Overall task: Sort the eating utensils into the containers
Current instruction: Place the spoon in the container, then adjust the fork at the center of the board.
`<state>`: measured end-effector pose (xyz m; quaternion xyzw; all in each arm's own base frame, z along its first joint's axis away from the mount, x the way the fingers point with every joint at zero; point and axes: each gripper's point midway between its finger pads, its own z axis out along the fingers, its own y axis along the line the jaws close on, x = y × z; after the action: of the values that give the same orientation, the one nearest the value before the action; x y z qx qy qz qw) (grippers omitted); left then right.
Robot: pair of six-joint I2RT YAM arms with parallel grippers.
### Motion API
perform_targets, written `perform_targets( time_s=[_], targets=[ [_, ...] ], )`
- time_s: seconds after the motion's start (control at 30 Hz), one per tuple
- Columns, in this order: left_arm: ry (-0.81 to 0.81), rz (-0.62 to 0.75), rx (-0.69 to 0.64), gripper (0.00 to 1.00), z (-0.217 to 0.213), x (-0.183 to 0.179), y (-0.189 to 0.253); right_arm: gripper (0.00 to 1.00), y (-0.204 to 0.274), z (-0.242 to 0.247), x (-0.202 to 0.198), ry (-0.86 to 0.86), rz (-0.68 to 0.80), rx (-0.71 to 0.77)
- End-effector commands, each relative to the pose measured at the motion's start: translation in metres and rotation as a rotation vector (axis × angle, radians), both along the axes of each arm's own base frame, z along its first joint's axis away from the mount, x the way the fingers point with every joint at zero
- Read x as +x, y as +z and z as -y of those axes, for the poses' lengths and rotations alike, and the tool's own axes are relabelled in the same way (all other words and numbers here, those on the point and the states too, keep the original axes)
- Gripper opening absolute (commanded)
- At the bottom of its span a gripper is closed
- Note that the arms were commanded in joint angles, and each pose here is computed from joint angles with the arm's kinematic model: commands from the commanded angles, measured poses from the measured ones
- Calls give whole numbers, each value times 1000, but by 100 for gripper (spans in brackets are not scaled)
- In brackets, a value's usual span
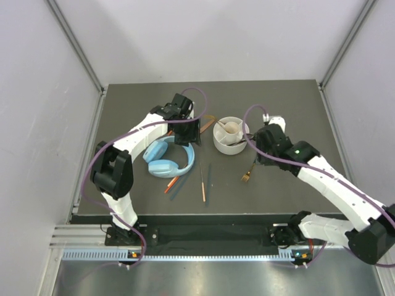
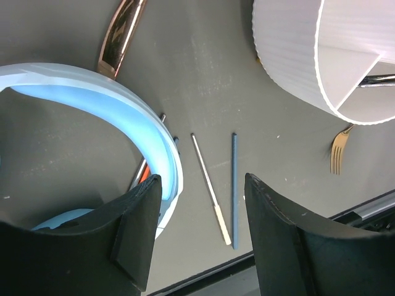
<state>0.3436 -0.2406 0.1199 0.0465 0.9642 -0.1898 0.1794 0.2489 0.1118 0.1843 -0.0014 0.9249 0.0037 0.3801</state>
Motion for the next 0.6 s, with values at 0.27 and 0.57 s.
perform_targets(
  time_s=[0.27,0.57],
  targets=[
    [2,47,-8,61,-7,-8,17,49,-91,-7,-11,77,-292,-123],
    [-3,33,6,61,-12,-16,10,48,-119,-7,-8,104,-339,-183]
  ],
)
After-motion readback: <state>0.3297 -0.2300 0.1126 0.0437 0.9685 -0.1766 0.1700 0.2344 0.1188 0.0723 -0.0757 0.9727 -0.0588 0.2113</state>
